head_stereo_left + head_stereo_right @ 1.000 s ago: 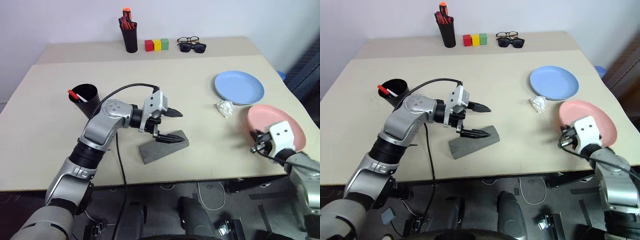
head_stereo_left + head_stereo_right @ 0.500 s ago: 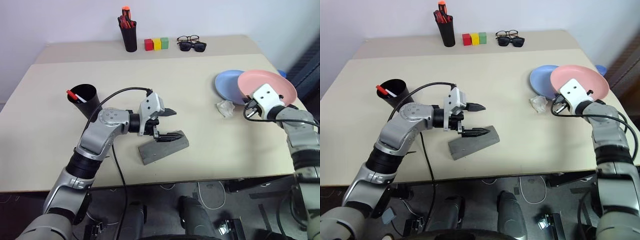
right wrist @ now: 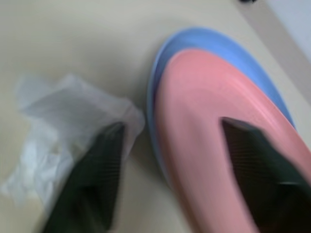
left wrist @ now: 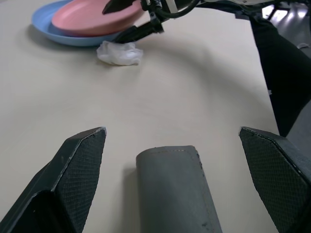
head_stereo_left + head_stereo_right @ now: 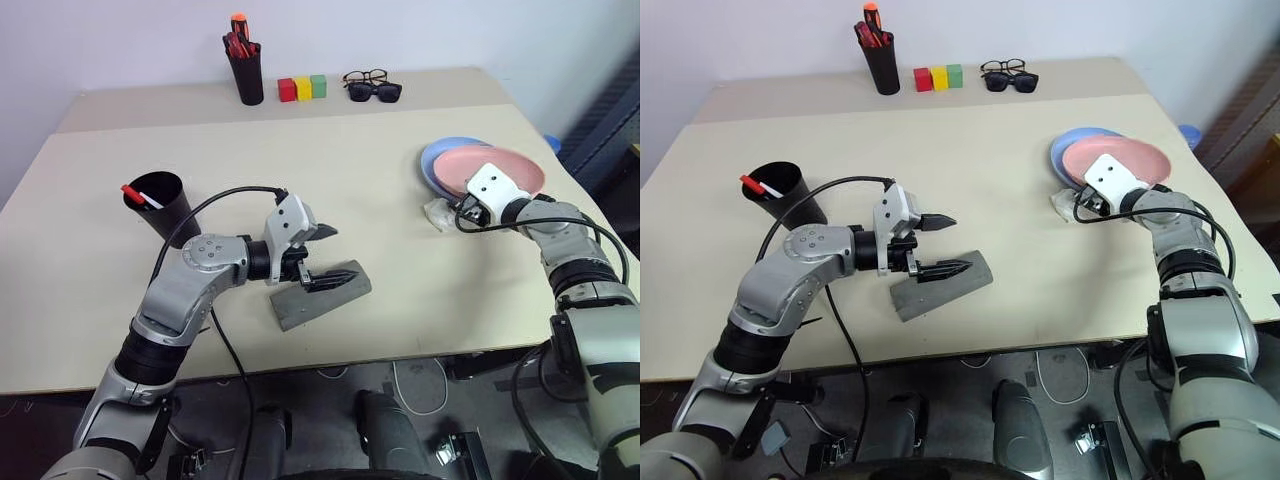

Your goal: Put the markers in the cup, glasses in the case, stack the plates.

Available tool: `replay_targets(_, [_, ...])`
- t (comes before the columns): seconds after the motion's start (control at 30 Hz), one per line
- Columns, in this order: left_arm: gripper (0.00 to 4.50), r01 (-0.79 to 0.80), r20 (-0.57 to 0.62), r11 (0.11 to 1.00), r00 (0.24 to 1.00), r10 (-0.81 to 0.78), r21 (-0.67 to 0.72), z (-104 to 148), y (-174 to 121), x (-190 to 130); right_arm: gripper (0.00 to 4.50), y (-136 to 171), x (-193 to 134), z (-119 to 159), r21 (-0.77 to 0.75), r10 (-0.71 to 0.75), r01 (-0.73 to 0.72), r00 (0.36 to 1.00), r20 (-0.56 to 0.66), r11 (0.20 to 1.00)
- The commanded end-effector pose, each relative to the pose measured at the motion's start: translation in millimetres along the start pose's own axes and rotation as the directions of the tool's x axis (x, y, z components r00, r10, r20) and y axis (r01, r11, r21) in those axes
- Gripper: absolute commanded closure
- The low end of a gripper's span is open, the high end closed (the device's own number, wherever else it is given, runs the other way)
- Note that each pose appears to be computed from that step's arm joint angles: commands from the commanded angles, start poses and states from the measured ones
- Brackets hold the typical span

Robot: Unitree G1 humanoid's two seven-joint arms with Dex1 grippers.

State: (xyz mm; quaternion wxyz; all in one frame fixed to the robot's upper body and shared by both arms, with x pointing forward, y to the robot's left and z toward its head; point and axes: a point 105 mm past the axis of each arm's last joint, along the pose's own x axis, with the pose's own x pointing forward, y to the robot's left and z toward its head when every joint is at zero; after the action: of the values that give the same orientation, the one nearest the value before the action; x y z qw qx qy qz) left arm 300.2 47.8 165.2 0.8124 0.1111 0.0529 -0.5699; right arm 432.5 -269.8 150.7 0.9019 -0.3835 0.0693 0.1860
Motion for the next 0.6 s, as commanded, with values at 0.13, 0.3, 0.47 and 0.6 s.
replay_targets(0.13, [0.00,0.003,0.023,0.999,1.000,-0.004,0.043,9.0,3.3,-1.5,0.50,-47.0,-19.7,48.1,0.193,-0.181,0.136,0.954,0.238,0.972])
replay_targets(0.3, [0.00,0.019,0.021,0.998,1.000,-0.020,0.059,8.8,7.9,0.9,0.50,-29.7,-54.9,53.6,0.429,-0.167,0.027,0.941,0.293,0.903])
replay_targets(0.47, [0.00,0.033,0.021,0.997,0.999,-0.034,0.068,8.8,10.5,3.3,0.50,16.6,-77.1,43.4,0.568,-0.055,-0.096,0.969,0.242,0.818])
replay_targets(0.6, [0.00,0.035,0.023,0.997,0.999,-0.037,0.075,10.3,12.3,3.4,0.50,32.3,-76.1,33.2,0.639,-0.057,-0.092,0.976,0.209,0.763])
